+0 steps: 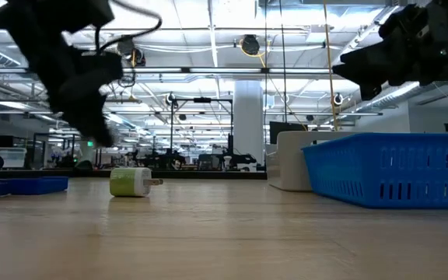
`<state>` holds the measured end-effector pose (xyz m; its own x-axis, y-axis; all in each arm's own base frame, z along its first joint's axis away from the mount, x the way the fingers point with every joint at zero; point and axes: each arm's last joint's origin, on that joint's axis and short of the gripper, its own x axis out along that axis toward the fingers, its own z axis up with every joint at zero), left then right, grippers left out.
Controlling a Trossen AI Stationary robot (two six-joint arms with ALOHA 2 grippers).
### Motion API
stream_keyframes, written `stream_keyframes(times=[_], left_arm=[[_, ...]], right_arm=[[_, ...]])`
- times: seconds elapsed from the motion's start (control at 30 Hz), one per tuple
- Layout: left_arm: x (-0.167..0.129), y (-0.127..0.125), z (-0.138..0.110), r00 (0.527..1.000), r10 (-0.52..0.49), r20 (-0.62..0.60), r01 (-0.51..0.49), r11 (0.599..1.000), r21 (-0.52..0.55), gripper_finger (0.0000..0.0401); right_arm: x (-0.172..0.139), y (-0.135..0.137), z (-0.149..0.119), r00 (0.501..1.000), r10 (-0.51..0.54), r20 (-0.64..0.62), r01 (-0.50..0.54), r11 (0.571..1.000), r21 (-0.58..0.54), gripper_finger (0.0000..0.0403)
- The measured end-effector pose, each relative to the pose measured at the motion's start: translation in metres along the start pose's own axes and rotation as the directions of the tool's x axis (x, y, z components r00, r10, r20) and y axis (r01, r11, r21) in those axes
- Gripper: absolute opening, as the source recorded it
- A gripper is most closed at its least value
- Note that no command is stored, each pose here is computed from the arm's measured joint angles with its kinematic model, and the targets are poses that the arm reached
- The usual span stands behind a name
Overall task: Pick & Place Office items
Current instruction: Put the purple charger adapter into the gray bin
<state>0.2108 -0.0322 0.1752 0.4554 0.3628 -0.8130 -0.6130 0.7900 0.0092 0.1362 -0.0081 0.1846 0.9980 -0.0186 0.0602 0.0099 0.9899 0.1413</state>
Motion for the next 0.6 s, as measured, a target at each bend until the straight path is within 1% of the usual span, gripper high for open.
stream_keyframes(times=[0.07,0.13,0.23,0.37,0.5,0.6], left_arm=[[-0.003,-0.007,0.009,0.997,-0.051,0.056,0.049,0.998,0.041,0.0144],[-0.005,-0.012,0.016,0.990,-0.095,0.106,0.087,0.993,0.074,0.0138],[-0.007,-0.019,0.025,0.968,-0.173,0.182,0.154,0.982,0.112,0.0134],[-0.012,-0.027,0.036,0.922,-0.259,0.288,0.217,0.962,0.168,0.0134],[-0.016,-0.031,0.045,0.874,-0.347,0.341,0.283,0.933,0.224,0.0136],[-0.017,-0.033,0.054,0.829,-0.415,0.375,0.357,0.909,0.216,0.0134]], right_arm=[[0.001,-0.001,-0.006,1.000,0.004,0.026,-0.004,1.000,-0.001,0.0144],[0.004,-0.001,-0.005,0.998,0.009,0.056,-0.009,1.000,-0.002,0.0144],[0.009,-0.002,-0.011,1.000,0.004,0.020,-0.004,1.000,-0.001,0.0144],[0.020,-0.003,-0.015,0.998,-0.007,-0.055,0.007,1.000,0.000,0.0144],[0.035,-0.004,-0.016,0.994,-0.015,-0.108,0.015,1.000,-0.004,0.0144],[0.049,-0.003,-0.014,0.992,-0.009,-0.123,0.006,1.000,-0.025,0.0144]])
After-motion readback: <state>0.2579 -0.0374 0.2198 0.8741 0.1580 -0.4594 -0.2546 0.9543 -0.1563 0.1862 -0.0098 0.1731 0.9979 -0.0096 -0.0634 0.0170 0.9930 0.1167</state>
